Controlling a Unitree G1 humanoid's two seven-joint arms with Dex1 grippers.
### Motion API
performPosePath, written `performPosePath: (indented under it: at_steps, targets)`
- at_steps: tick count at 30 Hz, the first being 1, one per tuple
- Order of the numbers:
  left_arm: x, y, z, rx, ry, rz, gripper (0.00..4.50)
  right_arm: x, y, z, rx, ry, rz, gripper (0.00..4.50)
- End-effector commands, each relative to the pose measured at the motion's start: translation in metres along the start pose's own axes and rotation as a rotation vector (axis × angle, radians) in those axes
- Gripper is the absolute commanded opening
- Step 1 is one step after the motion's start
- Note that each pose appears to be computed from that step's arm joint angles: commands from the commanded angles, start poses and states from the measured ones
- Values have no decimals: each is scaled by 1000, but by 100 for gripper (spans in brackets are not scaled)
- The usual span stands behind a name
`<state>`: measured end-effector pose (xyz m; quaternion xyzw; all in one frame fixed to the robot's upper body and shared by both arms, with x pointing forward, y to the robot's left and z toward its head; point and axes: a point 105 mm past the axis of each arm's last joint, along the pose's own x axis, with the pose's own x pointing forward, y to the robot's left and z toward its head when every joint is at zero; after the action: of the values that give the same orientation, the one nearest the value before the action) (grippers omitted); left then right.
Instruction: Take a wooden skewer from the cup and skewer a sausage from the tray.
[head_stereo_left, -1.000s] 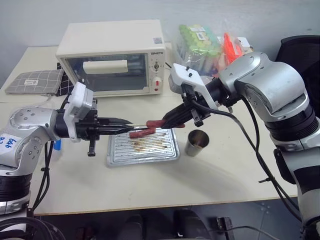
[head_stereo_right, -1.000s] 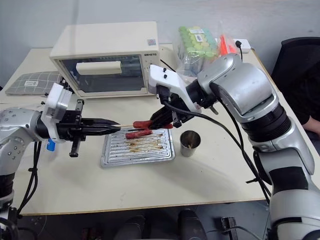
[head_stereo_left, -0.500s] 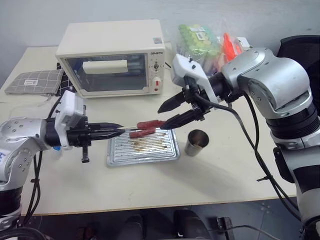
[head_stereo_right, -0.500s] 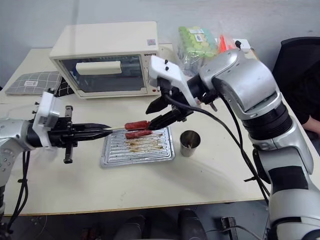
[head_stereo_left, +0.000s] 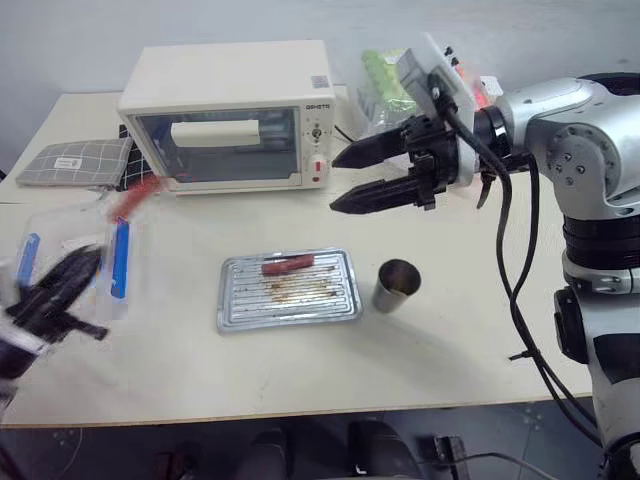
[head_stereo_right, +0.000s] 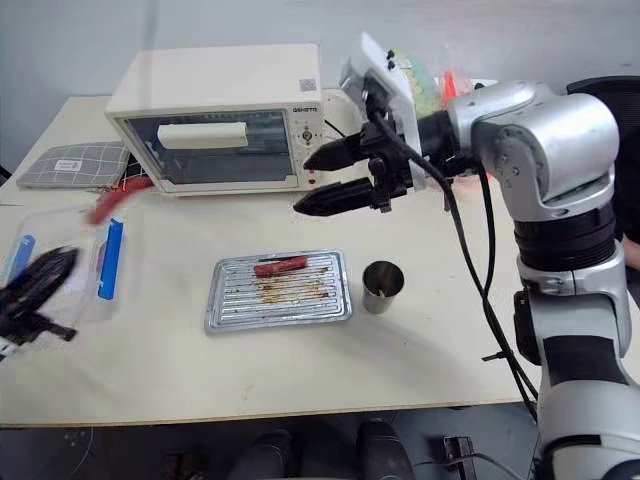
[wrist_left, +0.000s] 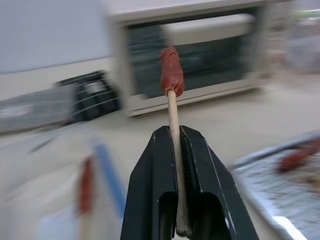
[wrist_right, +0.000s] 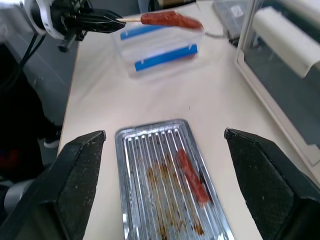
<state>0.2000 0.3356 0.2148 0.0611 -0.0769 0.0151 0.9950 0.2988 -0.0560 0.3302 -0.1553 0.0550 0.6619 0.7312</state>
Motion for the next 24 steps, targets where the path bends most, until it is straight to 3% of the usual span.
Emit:
performPosePath:
  at_steps: [1, 8, 13, 19, 24]
  targets:
    - [-4, 37, 2, 56, -15, 162, 0, -4, 6, 16, -47, -50, 7, 391]
    - [40, 67, -20, -6, 88, 147, 0, -2, 5, 19, -44, -65, 9, 391]
    - [48, 62, -15, 8, 99, 90, 122, -2, 5, 18, -34, -71, -2, 394]
    - [30, 60, -11, 14, 111, 76, 260, -2, 4, 17, -24, -78, -8, 394]
    - [-5, 63, 5, 4, 107, 73, 260, -3, 2, 13, -22, -65, -8, 394]
